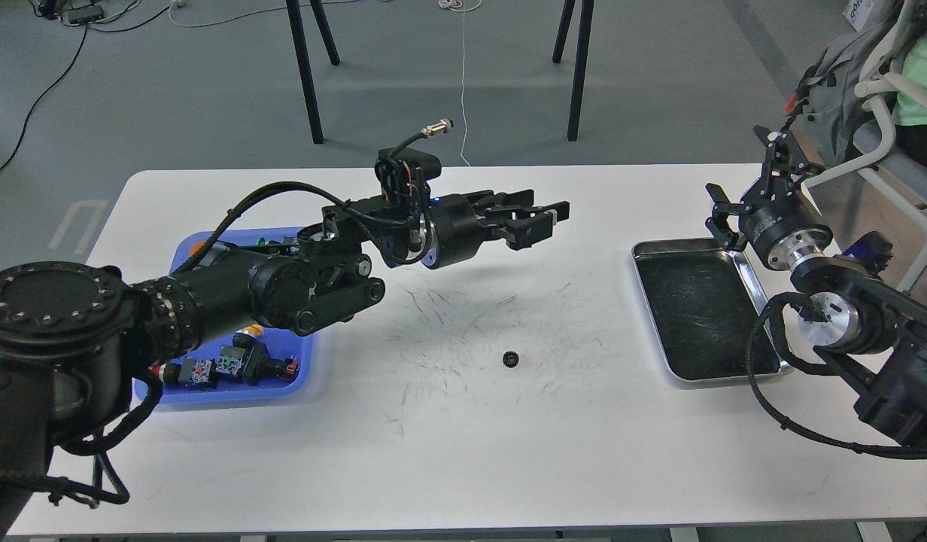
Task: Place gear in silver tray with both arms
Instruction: 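Retract the left arm back above the blue tray, then move the right gripper toward the black gear on the table, then grasp the black gear with the right gripper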
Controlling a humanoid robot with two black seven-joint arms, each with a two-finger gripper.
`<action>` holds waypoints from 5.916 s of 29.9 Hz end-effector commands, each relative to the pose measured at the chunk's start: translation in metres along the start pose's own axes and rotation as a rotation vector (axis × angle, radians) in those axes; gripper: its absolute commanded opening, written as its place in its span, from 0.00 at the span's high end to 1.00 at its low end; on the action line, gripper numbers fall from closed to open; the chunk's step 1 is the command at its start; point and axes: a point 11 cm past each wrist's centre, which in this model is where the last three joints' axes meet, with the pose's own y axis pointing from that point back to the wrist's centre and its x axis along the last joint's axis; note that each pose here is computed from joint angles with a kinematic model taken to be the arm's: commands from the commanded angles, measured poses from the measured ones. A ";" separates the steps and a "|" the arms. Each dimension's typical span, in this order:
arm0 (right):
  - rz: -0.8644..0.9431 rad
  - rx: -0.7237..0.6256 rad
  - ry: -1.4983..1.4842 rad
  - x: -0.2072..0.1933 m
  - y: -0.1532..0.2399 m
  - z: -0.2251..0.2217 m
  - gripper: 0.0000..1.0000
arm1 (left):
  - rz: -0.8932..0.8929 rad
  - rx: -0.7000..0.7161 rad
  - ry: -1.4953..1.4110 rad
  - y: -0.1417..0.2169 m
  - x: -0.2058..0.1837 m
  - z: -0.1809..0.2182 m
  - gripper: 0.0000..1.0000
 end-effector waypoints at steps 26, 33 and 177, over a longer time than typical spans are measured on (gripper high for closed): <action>-0.062 -0.015 0.056 -0.016 -0.001 -0.007 0.00 | 0.440 0.212 0.562 0.121 0.081 -0.108 0.01; -0.175 -0.101 0.256 -0.040 -0.006 0.006 0.00 | 0.423 0.137 0.822 0.162 0.080 -0.123 0.00; -1.601 -0.132 2.070 -0.175 0.033 0.141 0.57 | 0.682 0.161 1.122 0.246 0.073 -0.180 0.00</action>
